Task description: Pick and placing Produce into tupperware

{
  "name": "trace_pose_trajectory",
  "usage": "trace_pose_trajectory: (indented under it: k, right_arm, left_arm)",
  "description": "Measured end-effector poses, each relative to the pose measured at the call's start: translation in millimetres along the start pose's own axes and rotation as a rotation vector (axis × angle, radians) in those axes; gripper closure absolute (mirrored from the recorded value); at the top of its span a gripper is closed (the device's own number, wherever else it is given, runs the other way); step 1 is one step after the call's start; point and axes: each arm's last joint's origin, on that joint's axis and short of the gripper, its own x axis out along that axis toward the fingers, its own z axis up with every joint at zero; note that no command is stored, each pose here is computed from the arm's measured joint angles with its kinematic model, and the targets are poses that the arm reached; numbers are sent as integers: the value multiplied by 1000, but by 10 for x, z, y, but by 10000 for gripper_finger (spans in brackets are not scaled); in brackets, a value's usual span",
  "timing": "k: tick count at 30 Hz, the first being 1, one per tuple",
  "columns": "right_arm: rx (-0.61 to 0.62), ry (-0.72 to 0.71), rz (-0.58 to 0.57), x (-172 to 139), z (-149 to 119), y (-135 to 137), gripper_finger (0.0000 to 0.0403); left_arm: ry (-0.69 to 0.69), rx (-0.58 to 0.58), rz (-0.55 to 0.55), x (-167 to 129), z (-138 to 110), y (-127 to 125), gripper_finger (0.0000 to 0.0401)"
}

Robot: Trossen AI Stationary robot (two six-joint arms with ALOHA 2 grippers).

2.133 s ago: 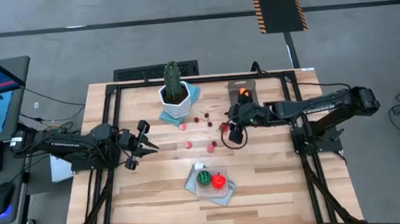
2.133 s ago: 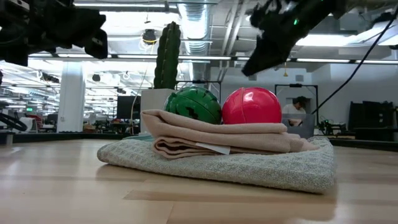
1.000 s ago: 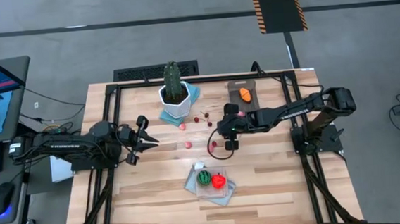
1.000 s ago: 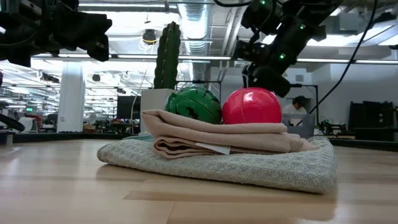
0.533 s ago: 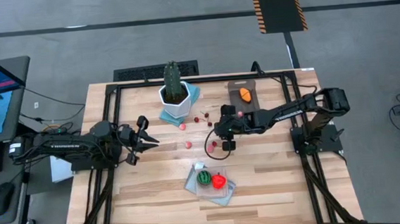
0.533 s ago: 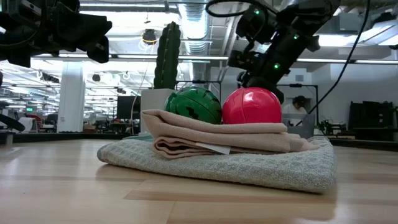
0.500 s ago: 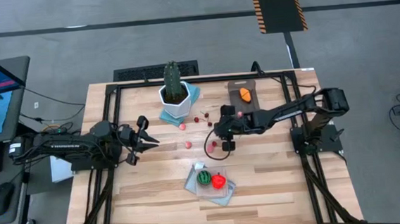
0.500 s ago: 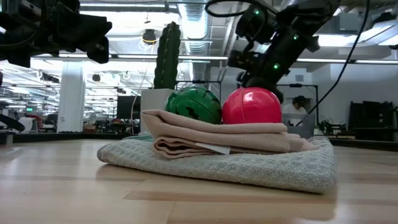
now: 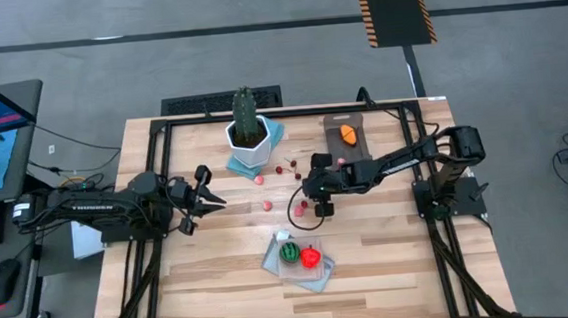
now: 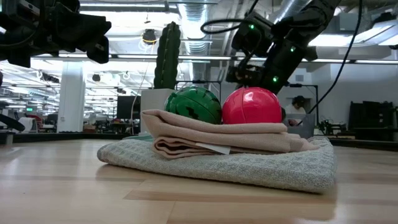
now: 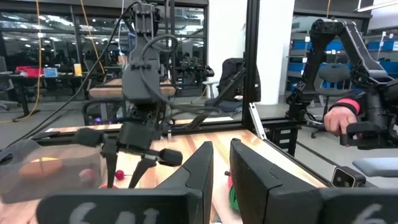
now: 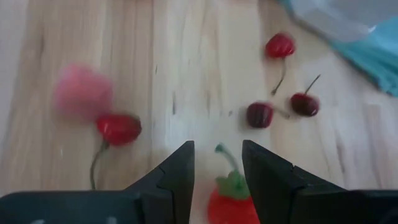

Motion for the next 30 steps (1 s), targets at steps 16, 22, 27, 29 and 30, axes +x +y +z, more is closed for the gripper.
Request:
trace_pose_trajectory:
  k: [16, 22, 27, 29, 30]
  right_arm:
    - [20, -4, -14, 34, -12, -76, 277]
    - [22, -12, -2, 33, -7, -73, 297]
    - [58, -18, 21, 37, -9, -86, 314]
    - [72, -17, 29, 39, -13, -92, 323]
    - [82, -18, 29, 41, -15, -102, 330]
  left_arm:
    - [-5, -5, -11, 0, 5, -3, 356]
    - [-4, -7, -11, 0, 5, -3, 356]
    - [-2, -8, -11, 0, 2, -3, 356]
    - [-2, -8, -11, 0, 2, -3, 356]
    - [-2, -8, -11, 0, 2, -3, 356]
